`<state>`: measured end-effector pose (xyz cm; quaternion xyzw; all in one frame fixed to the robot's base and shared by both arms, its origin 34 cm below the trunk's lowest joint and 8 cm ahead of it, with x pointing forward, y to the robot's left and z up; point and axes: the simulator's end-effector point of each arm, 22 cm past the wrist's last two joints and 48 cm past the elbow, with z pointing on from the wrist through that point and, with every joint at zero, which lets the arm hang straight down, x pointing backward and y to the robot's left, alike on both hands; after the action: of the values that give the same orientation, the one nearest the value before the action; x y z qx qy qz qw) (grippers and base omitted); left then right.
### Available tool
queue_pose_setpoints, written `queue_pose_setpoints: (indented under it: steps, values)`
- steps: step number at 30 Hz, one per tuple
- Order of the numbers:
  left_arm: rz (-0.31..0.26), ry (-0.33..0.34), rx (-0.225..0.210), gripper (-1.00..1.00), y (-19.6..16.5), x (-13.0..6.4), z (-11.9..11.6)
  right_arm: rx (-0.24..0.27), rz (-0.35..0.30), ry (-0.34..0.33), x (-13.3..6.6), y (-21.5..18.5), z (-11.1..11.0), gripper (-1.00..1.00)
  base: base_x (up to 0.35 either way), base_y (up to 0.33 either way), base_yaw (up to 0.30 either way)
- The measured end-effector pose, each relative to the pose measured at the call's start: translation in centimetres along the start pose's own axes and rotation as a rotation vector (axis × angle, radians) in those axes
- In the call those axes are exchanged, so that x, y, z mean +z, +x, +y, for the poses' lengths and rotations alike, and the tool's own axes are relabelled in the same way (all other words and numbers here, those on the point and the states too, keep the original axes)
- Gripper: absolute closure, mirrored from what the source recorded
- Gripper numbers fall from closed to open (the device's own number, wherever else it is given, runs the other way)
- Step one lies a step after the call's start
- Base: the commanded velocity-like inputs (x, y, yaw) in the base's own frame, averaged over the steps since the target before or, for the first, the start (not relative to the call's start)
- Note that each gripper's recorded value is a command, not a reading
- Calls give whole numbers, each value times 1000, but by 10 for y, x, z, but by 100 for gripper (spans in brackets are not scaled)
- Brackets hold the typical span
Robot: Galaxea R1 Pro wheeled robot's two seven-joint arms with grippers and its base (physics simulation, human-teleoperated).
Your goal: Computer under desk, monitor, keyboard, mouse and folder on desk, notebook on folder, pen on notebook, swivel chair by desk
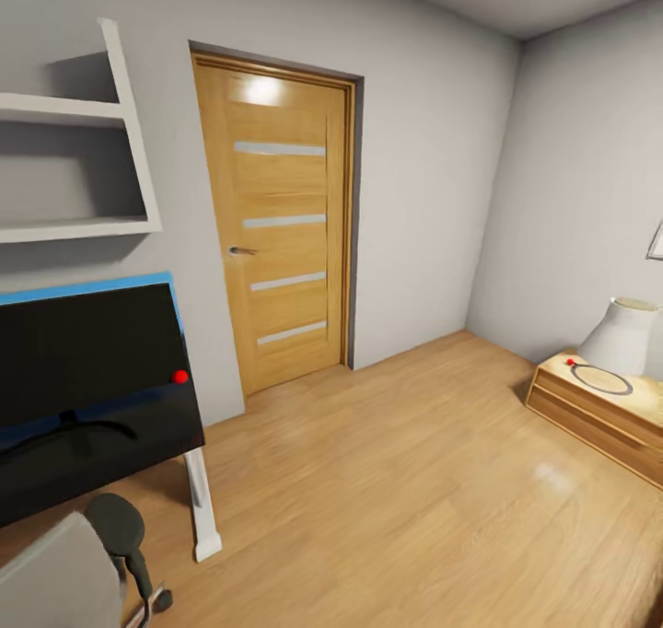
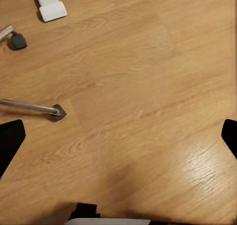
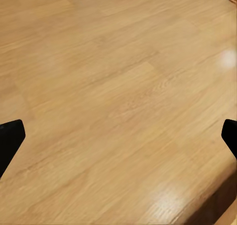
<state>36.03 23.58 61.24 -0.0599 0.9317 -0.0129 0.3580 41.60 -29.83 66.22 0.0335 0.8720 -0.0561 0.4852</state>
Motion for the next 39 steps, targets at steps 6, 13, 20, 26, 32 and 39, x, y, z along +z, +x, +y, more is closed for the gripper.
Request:
queue_pose_setpoints:
  steps: [6,13,20,26,32,39]
  values:
    - [4,1,2,-100,1,0,0,-7,23,-7,-4,10,1,-100,328,0,-11]
    - [5,1,2,-100,1,0,0,-9,27,-10,-5,11,2,-100,328,0,-1]
    - [12,1,2,-100,3,0,0,-9,28,-8,-5,12,1,-100,328,0,0]
    - [15,1,3,-100,4,-1,0,-10,29,-9,-5,12,1,-100,328,-2,0]
    - [15,1,3,-100,4,-1,0,-10,30,-10,-5,12,1,-100,328,-63,0]
    - [28,0,4,-100,10,-2,0,-10,30,-9,-5,12,1,-100,316,-148,0]
